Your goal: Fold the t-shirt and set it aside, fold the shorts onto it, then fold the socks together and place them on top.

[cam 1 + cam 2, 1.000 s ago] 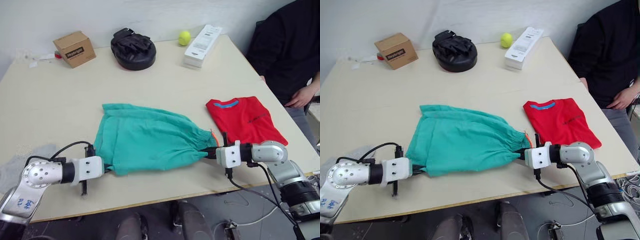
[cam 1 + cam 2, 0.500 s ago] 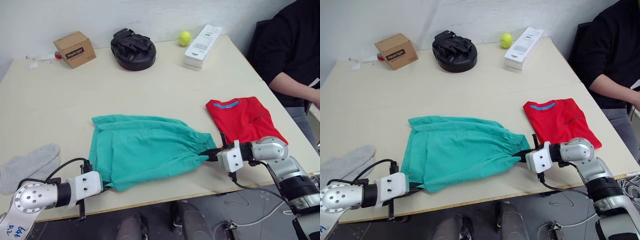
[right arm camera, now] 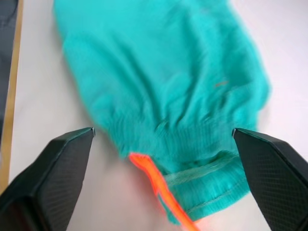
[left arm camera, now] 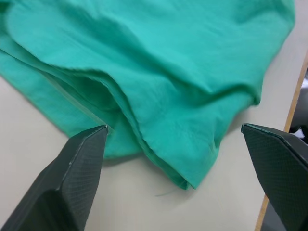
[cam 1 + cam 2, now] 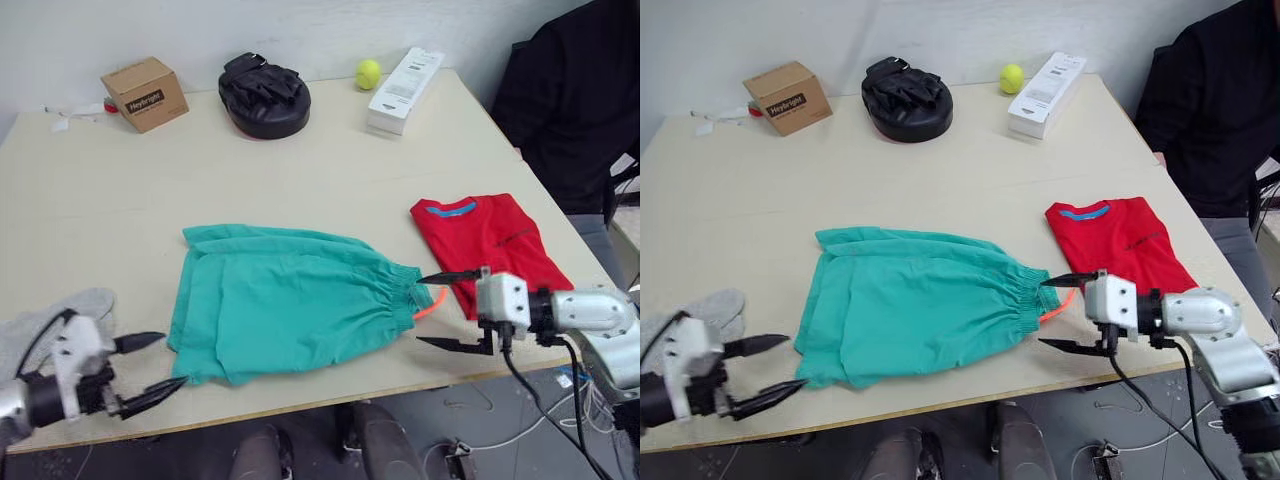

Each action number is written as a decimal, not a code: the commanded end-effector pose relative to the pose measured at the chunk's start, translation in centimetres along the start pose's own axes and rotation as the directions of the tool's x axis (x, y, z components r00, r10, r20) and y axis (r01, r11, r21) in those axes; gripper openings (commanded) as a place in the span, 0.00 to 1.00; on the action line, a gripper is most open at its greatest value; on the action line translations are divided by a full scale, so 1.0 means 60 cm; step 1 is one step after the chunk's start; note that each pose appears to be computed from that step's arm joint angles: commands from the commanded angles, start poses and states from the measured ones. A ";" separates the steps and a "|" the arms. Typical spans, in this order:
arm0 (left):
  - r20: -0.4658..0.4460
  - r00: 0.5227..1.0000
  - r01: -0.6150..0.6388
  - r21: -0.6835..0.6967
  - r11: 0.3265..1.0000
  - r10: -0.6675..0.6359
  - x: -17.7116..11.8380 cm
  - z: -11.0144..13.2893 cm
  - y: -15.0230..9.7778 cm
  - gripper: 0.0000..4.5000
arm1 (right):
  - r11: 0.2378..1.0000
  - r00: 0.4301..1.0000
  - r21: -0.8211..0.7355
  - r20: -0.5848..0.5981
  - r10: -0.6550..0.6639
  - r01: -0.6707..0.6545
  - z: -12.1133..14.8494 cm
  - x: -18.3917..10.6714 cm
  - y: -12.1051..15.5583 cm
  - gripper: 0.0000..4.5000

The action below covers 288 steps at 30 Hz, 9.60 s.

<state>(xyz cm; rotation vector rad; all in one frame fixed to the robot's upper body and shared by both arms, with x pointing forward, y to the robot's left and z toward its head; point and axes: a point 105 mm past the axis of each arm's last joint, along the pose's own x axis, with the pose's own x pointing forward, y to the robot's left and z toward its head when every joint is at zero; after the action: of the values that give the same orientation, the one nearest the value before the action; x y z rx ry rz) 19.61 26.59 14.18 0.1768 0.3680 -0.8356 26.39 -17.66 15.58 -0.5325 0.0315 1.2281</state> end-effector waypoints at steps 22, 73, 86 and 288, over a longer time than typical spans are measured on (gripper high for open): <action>-0.189 0.978 0.152 0.343 0.927 -0.091 0.294 0.023 0.033 0.00 | 0.994 0.992 -0.053 -0.080 -0.098 0.094 -0.003 0.226 -0.004 0.01; -0.037 0.979 0.199 0.350 0.915 -0.199 0.269 0.083 -0.006 0.00 | 0.968 0.990 0.210 0.004 -0.137 0.134 0.010 0.182 0.019 0.01; -0.140 0.963 0.268 0.452 0.851 -0.229 0.394 0.101 0.014 0.00 | 0.870 0.867 0.166 -0.285 -0.409 0.464 -0.073 0.104 -0.046 0.01; 0.014 0.998 0.049 0.413 0.910 -0.060 0.301 0.094 0.013 0.00 | 0.468 0.942 0.864 0.023 0.336 -0.188 0.014 0.254 -0.026 0.99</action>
<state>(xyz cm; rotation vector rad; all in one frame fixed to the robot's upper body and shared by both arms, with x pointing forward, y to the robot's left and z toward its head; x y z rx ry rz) 32.95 13.02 11.73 0.5414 0.2016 -0.9636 34.09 -5.35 13.02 0.2785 0.8238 1.2405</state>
